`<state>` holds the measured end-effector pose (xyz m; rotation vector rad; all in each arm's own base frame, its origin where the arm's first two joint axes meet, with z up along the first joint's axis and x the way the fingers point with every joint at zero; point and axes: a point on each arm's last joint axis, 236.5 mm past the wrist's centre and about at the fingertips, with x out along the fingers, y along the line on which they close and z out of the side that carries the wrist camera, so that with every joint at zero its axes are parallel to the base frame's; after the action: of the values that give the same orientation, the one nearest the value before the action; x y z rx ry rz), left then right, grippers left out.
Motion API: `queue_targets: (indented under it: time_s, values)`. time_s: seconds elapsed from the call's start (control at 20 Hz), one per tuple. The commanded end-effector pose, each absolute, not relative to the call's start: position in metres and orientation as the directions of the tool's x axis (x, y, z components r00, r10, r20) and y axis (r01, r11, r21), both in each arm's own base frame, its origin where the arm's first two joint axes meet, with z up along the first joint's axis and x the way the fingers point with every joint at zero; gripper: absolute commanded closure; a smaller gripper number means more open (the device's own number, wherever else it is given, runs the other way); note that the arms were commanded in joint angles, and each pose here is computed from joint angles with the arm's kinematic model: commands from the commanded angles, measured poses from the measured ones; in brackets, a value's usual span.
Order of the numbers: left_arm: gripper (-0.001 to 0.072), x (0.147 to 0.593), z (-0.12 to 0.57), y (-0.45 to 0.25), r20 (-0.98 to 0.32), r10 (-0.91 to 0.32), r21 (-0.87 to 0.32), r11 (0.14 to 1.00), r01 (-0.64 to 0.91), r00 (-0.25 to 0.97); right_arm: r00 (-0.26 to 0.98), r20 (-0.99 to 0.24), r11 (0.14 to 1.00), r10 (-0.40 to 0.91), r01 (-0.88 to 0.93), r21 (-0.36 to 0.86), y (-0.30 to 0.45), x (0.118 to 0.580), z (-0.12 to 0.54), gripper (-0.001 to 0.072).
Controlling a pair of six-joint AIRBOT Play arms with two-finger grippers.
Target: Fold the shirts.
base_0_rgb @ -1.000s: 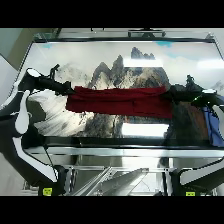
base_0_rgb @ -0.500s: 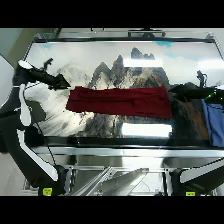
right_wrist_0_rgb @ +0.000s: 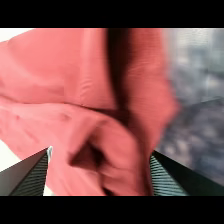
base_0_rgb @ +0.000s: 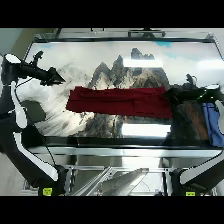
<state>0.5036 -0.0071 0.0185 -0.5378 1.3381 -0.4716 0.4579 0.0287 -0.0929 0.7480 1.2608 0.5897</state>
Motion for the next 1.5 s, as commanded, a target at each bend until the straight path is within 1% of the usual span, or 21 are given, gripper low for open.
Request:
queue_targets:
  time_s: [0.0,0.05,0.1,0.15,0.2,0.25,0.3,0.35,0.45,0.55,0.65,0.75,0.85,1.0,1.1,1.2,1.35,1.4,1.45]
  values:
    - [0.0427,0.502,0.024,-0.026,-0.777,-0.611,-0.611,0.790,0.051,0.151,0.156,-0.638,0.647,0.754,-0.007,0.763,0.050,0.452,-0.106,0.0024]
    - [0.0427,0.502,0.023,-0.035,-0.777,-0.614,-0.612,0.788,0.063,0.142,0.152,-0.637,0.645,0.756,-0.009,0.764,0.051,0.451,-0.106,0.0204]
    - [0.0427,0.502,0.023,-0.047,-0.777,-0.616,-0.611,0.787,0.081,0.129,0.144,-0.634,0.641,0.760,-0.006,0.768,0.052,0.449,-0.105,0.0564]
    - [0.0428,0.501,0.022,-0.060,-0.776,-0.620,-0.612,0.784,0.100,0.116,0.146,-0.632,0.637,0.761,0.021,0.771,0.051,0.449,-0.104,0.0674]
    - [0.0467,0.501,0.021,-0.073,-0.777,-0.621,-0.610,0.783,0.119,0.106,0.142,-0.629,0.633,0.764,0.025,0.774,0.050,0.448,-0.103,0.0692]
    - [0.0668,0.502,0.019,-0.086,-0.776,-0.624,-0.610,0.780,0.139,0.098,0.138,-0.624,0.626,0.769,0.037,0.779,0.049,0.446,-0.100,0.0692]
    - [0.0710,0.502,0.017,-0.106,-0.775,-0.627,-0.608,0.775,0.171,0.082,0.133,-0.618,0.619,0.775,0.039,0.785,0.048,0.445,-0.093,0.0692]
    - [0.0710,0.500,0.012,-0.127,-0.774,-0.630,-0.610,0.768,0.197,0.059,0.125,-0.610,0.612,0.782,0.025,0.790,0.049,0.445,-0.081,0.0693]
    - [0.0701,0.489,-0.007,-0.181,-0.775,-0.632,-0.615,0.747,0.252,-0.015,0.149,-0.608,0.618,0.780,-0.027,0.786,0.049,0.450,-0.047,0.0692]
    - [0.0693,0.476,-0.033,-0.245,-0.775,-0.628,-0.615,0.725,0.311,-0.069,0.209,-0.594,0.621,0.777,-0.100,0.778,0.052,0.457,0.004,0.0693]
    - [0.0693,0.461,-0.062,-0.311,-0.778,-0.622,-0.607,0.704,0.369,-0.090,0.263,-0.550,0.599,0.793,-0.169,0.783,0.059,0.457,0.061,0.0693]
    - [0.0693,0.448,-0.085,-0.370,-0.776,-0.627,-0.601,0.700,0.386,-0.069,0.285,-0.523,0.585,0.804,-0.213,0.783,0.067,0.446,0.104,0.0693]
    - [0.0692,0.442,-0.099,-0.409,-0.768,-0.640,-0.598,0.699,0.393,-0.029,0.282,-0.519,0.584,0.807,-0.246,0.774,0.075,0.435,0.124,0.0692]
    - [0.0692,0.443,-0.099,-0.441,-0.747,-0.664,-0.588,0.687,0.427,0.042,0.253,-0.519,0.575,0.817,-0.282,0.768,0.087,0.423,0.136,0.0693]
    - [0.0693,0.446,-0.091,-0.448,-0.735,-0.675,-0.586,0.679,0.442,0.063,0.233,-0.519,0.568,0.822,-0.285,0.772,0.091,0.419,0.137,0.0693]
    - [0.0692,0.447,-0.066,-0.437,-0.733,-0.680,-0.591,0.664,0.459,0.039,0.232,-0.519,0.568,0.823,-0.282,0.773,0.091,0.418,0.137,0.0693]
    - [0.0691,0.449,0.019,-0.373,-0.733,-0.681,-0.576,0.627,0.524,0.009,0.230,-0.518,0.565,0.824,-0.257,0.784,0.094,0.419,0.139,0.0692]
    - [0.0692,0.451,0.066,-0.333,-0.729,-0.684,-0.556,0.623,0.550,0.037,0.226,-0.498,0.545,0.837,-0.272,0.793,0.103,0.419,0.145,0.0693]
    - [0.0691,0.456,0.105,-0.297,-0.720,-0.687,-0.536,0.639,0.552,0.096,0.230,-0.466,0.518,0.854,-0.288,0.806,0.114,0.422,0.152,0.0692]
